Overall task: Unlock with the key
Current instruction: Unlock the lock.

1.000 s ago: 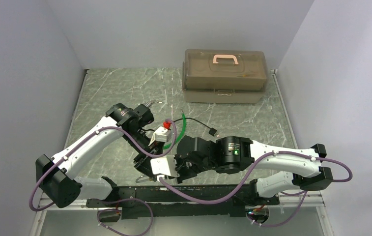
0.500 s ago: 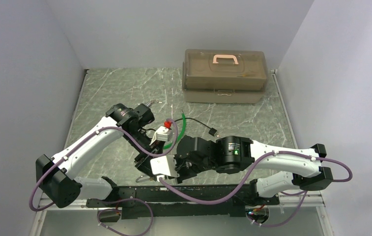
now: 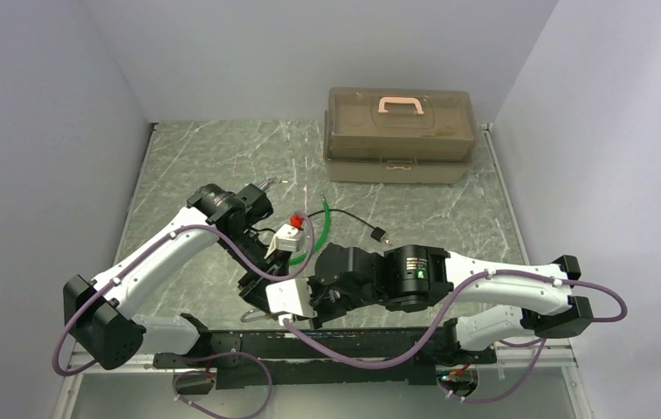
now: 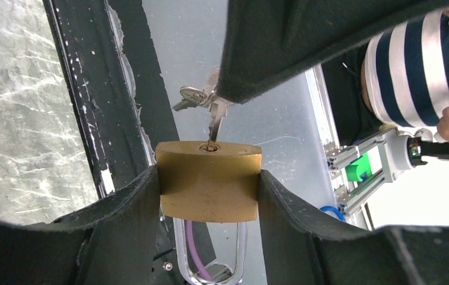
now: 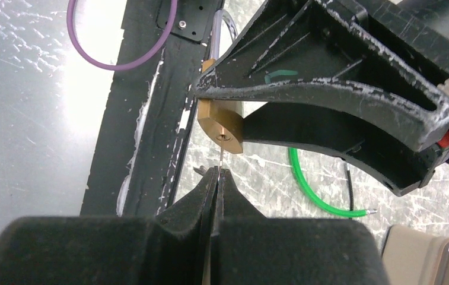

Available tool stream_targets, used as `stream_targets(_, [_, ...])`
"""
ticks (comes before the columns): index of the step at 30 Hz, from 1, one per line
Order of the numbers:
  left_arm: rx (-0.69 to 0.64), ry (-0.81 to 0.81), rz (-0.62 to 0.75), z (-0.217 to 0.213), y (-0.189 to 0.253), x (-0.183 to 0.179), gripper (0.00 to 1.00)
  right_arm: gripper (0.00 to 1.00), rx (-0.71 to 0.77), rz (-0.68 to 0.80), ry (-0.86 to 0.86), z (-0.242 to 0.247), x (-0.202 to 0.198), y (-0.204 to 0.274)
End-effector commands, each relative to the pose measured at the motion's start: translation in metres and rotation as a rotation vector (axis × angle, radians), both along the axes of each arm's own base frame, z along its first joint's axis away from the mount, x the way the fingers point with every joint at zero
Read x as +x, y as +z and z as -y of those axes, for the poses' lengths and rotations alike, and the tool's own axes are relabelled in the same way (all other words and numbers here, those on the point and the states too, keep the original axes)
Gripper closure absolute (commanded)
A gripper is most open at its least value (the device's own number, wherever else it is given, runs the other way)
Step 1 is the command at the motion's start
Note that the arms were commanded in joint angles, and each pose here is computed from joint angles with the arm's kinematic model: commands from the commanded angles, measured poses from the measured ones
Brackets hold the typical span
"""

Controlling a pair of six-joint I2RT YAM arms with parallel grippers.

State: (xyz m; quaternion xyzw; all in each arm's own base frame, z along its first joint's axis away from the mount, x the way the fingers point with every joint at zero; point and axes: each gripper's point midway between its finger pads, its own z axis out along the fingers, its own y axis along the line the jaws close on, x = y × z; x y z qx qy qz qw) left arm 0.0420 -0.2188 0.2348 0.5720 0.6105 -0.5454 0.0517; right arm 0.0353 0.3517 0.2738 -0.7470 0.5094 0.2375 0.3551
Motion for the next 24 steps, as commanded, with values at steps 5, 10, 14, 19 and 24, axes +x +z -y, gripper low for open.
stream_targets(5, [-0.214, -0.034, -0.015, 0.003, 0.04, -0.02, 1.0, 1.0, 0.14, 0.069, -0.005, -0.002, 0.007, 0.021])
stream_targets(10, [-0.227, -0.049, -0.008, 0.004, 0.045, -0.023, 1.0, 1.0, 0.193, 0.093, -0.001, -0.002, 0.009, 0.022])
stream_targets(14, [-0.199, -0.057, -0.018, 0.005, 0.042, -0.023, 1.0, 1.0, 0.213, 0.112, -0.016, -0.005, 0.013, 0.031])
stream_targets(19, [-0.189, -0.057, -0.024, 0.005, 0.04, -0.024, 1.0, 1.0, 0.214, 0.137, 0.01, -0.006, 0.013, 0.036])
stream_targets(24, [-0.202, -0.061, -0.015, 0.004, 0.041, -0.025, 1.0, 1.0, 0.215, 0.173, 0.04, -0.005, 0.013, 0.031])
